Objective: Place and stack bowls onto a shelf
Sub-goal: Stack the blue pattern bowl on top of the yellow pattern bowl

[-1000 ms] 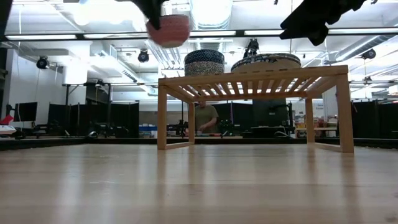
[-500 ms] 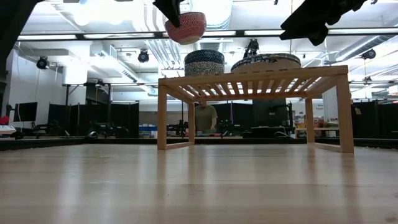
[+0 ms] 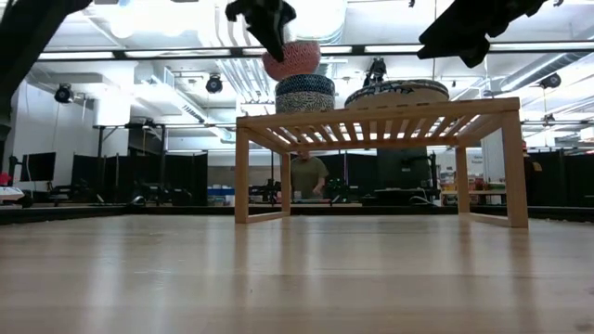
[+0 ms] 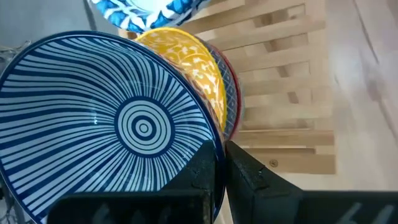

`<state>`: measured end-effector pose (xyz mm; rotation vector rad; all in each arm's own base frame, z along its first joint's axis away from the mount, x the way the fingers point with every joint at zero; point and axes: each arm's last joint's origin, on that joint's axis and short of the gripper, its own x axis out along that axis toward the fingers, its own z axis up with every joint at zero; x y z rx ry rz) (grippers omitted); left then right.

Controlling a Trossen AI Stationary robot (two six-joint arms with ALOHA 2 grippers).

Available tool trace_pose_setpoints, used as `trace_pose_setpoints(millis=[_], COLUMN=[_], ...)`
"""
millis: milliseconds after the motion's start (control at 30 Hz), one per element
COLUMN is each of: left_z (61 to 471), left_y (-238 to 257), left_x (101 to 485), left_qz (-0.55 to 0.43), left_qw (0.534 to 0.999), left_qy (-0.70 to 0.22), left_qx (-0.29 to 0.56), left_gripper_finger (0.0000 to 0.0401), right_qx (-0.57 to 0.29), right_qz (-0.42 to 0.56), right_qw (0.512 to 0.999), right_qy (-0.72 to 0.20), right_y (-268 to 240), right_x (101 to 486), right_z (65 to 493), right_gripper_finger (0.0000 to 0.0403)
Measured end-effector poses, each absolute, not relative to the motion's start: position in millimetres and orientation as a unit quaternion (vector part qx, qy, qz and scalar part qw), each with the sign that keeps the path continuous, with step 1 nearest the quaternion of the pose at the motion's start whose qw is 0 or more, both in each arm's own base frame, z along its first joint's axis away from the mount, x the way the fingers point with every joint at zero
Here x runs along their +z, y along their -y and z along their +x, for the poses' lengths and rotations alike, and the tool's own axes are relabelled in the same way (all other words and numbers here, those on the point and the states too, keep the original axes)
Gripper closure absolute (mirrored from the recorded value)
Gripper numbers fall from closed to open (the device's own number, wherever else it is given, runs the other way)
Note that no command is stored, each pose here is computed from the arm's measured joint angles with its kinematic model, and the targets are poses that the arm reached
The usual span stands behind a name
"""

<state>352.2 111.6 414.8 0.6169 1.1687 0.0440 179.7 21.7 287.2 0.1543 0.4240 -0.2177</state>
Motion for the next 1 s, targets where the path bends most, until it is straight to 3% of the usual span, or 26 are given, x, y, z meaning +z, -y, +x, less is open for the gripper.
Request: trace_pose_setpoints(millis=[500, 1000], left_z=[369, 372], left_y=[-125, -124], left_x=[393, 395], left_qz=[0.284, 0.277], left_qw=[0.777, 0.797], left_qy=[-0.561, -0.537], left_qx=[0.0, -0.015], left_gripper_finger=[0.0386, 0.0368], right_qx=[-0.107, -0.106], right_qz=[0.07, 0.069], right_qw=[0.969, 0.969], right_qy=[-0.211, -0.212], right_y=[-22, -22], right_x=[287, 287], right_z=[180, 180], right_gripper_finger=[0.0247, 0.0247])
